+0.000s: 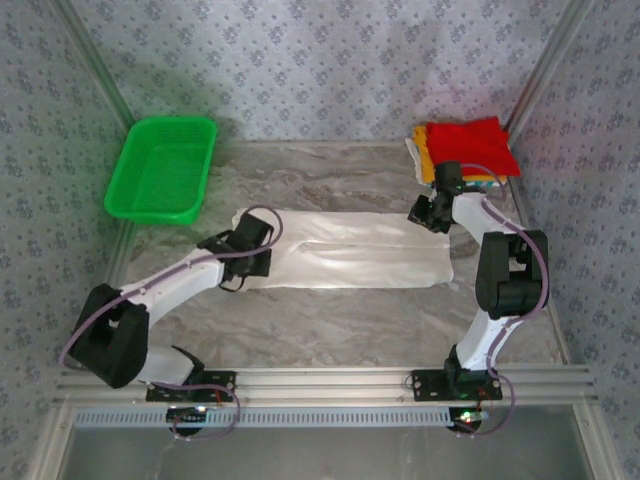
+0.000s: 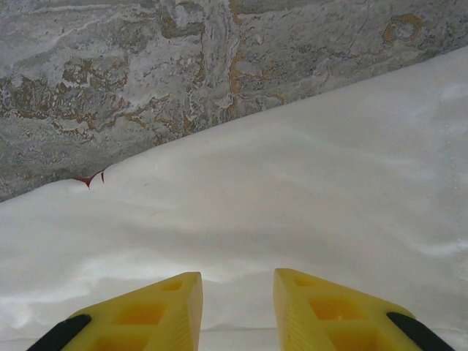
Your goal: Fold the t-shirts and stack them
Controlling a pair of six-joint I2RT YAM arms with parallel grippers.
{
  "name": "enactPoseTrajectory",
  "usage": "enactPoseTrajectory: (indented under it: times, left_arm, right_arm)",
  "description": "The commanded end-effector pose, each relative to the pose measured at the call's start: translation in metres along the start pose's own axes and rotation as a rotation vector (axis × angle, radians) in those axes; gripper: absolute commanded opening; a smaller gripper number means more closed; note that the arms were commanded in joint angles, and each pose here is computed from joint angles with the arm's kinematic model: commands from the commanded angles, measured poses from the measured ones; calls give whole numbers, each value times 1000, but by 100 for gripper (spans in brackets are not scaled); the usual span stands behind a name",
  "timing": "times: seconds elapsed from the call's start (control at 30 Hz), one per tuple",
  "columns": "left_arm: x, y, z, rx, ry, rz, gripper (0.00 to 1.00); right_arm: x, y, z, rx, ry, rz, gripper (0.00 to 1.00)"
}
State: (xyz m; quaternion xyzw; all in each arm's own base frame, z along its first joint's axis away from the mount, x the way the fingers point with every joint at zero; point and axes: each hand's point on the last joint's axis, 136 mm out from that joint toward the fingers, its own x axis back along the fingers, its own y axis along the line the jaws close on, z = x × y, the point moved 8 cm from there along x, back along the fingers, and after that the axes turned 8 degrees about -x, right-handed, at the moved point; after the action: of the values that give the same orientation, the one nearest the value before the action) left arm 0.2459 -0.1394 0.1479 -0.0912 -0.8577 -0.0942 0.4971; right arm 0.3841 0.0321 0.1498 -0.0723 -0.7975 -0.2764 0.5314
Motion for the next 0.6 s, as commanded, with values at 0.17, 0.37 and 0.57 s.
enactPoseTrajectory:
  times: [0.17,0.37,0.57]
  left_arm:
    - [6,40,4,242,-59,9,46]
    - [-13,62,5,350,39,80,58]
    - [-29,46,3,301,90,176,49]
  right_arm:
    - [-3,2,4,9,16,18,34]
    - [-1,3,4,16,12,20,34]
    - [-1,1,4,14,8,24,34]
